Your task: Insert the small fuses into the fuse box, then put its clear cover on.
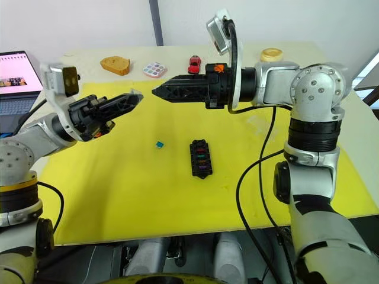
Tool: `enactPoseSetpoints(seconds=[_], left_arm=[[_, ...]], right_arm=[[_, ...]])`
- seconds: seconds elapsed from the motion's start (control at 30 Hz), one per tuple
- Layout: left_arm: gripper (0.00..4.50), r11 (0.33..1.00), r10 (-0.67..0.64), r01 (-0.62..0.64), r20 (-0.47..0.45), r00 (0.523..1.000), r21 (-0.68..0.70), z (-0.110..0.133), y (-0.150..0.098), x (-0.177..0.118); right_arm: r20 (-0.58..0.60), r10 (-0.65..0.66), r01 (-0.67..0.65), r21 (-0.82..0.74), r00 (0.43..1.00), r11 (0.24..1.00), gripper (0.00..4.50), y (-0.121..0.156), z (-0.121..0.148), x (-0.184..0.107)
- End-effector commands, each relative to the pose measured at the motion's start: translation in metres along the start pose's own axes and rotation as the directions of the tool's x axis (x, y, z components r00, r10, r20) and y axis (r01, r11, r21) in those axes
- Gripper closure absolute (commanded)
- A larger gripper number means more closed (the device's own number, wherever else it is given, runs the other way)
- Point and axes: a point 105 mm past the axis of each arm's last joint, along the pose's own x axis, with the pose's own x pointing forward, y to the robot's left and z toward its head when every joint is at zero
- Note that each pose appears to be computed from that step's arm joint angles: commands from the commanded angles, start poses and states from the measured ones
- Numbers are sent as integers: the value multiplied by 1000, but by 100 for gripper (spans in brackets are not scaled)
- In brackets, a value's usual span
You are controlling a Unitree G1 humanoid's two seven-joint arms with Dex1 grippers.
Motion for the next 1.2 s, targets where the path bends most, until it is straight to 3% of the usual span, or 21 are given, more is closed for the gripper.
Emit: enactPoseSetpoints(seconds=[0.03, 0.3, 0.4, 0.53, 0.63, 0.83, 1.03, 1.13, 1.2], left_arm=[[450, 998, -37, 36, 16, 999, 54, 9, -13, 4], [450, 999, 8, -7, -25, 1000, 38, -1, -10, -3], [450, 977, 212, -212, -143, 967, 13, -40, 15, -23], [450, 935, 294, -324, -196, 935, -143, -82, 13, -54], [450, 885, 368, -410, -209, 906, -219, -101, 15, -68], [450, 801, 416, -512, -327, 848, -311, -143, 14, -83], [450, 740, 459, -593, -406, 791, -319, -161, 19, -106], [355, 724, 460, -609, -430, 776, -324, -164, 16, -120], [255, 725, 466, -626, -465, 753, -288, -161, 13, -131]], right_arm=[[22, 35, -35, -27, 999, 999, 183, 13, 10, 0], [-15, -4, 3, -42, 1000, 999, 183, 11, 3, -6], [-125, -78, 65, -109, 989, 992, 183, 5, -18, -18], [-327, -96, 4, -269, 940, 963, 183, 10, -64, -38], [-440, -81, -48, -275, 894, 960, 183, 15, -91, -48], [-430, -115, -26, -309, 896, 951, 183, 8, -93, -50], [-403, -99, -37, -316, 910, 948, 183, 8, -91, -42], [-394, -102, -28, -312, 913, 950, 191, 7, -92, -42], [-400, -109, -21, -308, 910, 951, 191, 7, -94, -44]])
